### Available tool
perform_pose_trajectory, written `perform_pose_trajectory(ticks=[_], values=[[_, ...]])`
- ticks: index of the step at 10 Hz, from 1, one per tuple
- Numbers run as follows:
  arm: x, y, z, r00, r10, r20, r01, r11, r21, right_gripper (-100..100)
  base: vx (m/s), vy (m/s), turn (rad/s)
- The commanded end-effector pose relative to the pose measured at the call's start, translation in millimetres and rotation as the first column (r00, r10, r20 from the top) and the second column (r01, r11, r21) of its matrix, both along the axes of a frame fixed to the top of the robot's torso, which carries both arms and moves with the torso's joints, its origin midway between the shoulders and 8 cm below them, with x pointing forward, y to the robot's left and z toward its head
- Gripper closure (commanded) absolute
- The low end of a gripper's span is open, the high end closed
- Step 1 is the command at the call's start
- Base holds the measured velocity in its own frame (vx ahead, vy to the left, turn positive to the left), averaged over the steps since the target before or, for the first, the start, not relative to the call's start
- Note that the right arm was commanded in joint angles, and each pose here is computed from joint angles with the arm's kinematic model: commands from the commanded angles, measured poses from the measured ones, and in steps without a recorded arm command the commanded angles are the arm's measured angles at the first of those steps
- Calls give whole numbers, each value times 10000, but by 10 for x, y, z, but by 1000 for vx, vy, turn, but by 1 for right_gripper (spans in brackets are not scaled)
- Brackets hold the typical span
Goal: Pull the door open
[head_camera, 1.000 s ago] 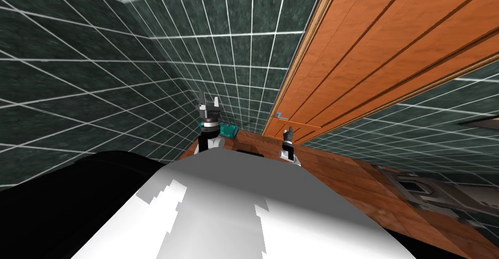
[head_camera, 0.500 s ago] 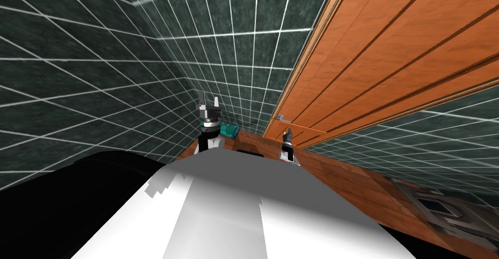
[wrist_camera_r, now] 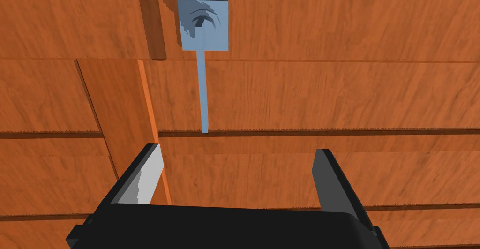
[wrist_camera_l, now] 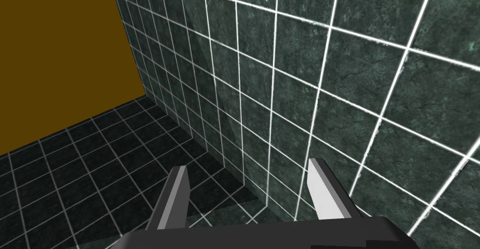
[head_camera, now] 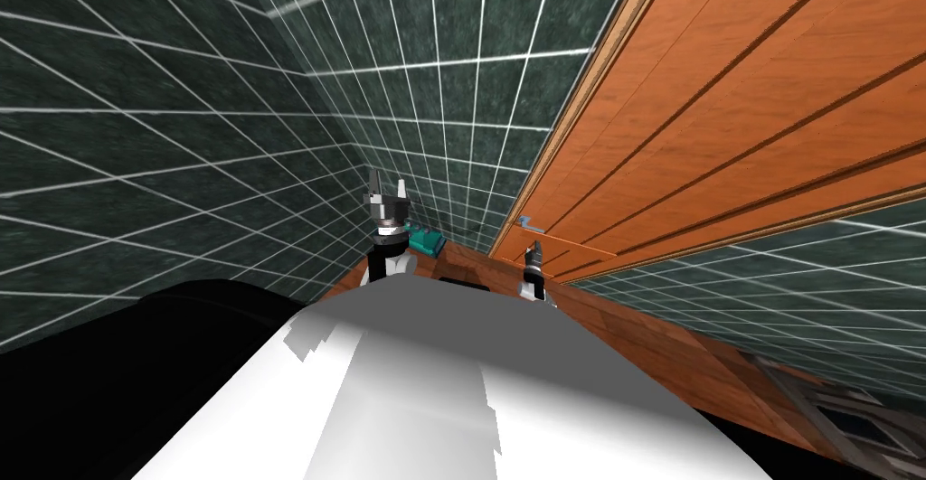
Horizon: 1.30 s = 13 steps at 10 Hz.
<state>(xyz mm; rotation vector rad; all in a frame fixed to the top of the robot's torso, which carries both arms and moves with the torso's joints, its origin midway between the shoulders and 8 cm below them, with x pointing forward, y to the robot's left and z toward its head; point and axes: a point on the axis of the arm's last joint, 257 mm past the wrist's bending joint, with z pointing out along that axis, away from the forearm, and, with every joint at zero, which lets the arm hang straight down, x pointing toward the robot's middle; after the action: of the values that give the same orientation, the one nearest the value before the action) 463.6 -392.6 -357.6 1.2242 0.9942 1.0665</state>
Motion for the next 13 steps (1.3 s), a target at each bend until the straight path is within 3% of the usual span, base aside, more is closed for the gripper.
perform_pose_trajectory(ticks=[1,7,8,12,13], values=[[-17,-37,-92,9997,-91,-226,94,9999,100,-100,54,-49,113],[-88,-146,-349,9959,-344,-839,374,9987,350,-100,42,-41,86],[-75,-130,-334,9964,-315,-781,341,9989,322,-100,17,-17,18],[-215,-381,-349,9948,-640,-797,668,9972,337,-100,166,-31,79],[-215,-381,-349,9948,-640,-797,668,9972,337,-100,137,-23,25]])
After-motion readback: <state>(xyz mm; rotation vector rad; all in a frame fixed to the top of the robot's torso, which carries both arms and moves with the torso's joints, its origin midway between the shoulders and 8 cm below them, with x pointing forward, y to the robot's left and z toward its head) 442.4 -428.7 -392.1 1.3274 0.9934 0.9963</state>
